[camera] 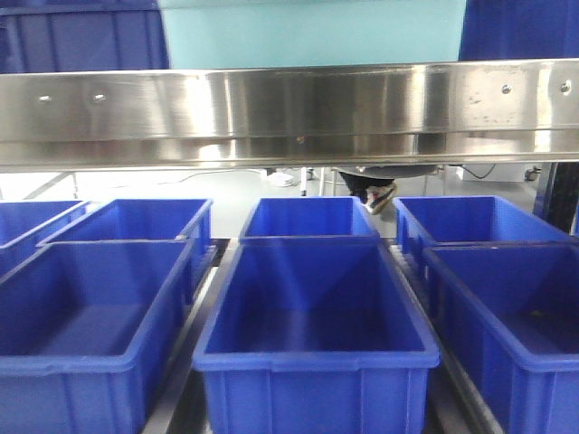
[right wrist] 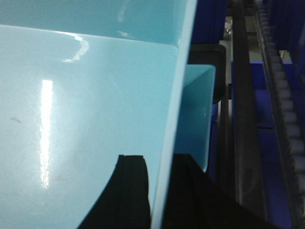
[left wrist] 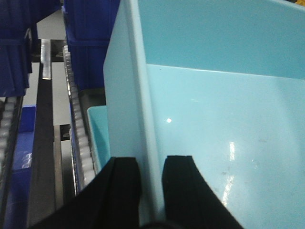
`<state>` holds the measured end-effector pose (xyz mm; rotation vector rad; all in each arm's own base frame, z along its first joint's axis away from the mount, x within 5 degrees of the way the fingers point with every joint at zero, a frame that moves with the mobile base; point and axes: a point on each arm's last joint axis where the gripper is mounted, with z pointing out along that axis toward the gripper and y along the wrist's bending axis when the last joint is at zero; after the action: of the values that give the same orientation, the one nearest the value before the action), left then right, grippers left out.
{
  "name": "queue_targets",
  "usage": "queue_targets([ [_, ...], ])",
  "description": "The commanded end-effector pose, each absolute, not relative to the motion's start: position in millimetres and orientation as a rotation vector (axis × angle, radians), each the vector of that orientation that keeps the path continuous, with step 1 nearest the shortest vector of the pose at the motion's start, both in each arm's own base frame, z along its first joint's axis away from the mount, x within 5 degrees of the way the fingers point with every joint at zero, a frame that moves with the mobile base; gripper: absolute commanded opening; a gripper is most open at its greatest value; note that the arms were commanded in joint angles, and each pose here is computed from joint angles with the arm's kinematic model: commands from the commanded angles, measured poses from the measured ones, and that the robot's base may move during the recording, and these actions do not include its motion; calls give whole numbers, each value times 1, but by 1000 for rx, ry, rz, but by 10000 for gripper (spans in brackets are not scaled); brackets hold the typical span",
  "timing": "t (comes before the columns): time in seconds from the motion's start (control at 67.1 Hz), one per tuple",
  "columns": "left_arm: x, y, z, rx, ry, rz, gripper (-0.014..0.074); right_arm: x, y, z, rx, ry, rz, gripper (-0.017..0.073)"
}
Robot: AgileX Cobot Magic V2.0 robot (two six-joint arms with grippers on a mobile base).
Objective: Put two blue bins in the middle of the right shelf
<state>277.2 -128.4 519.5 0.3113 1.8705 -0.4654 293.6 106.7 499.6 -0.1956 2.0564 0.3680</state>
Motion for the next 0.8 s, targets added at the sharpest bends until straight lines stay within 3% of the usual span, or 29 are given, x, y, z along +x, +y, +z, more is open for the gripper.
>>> queue_targets([
  [0.0, 271, -128, 534, 284, 1786, -527, -111, 292, 106, 508, -208, 1993, 363, -154],
  [0.79, 271, -128, 534, 284, 1786, -527, -111, 292, 106, 508, -208, 1993, 363, -154],
])
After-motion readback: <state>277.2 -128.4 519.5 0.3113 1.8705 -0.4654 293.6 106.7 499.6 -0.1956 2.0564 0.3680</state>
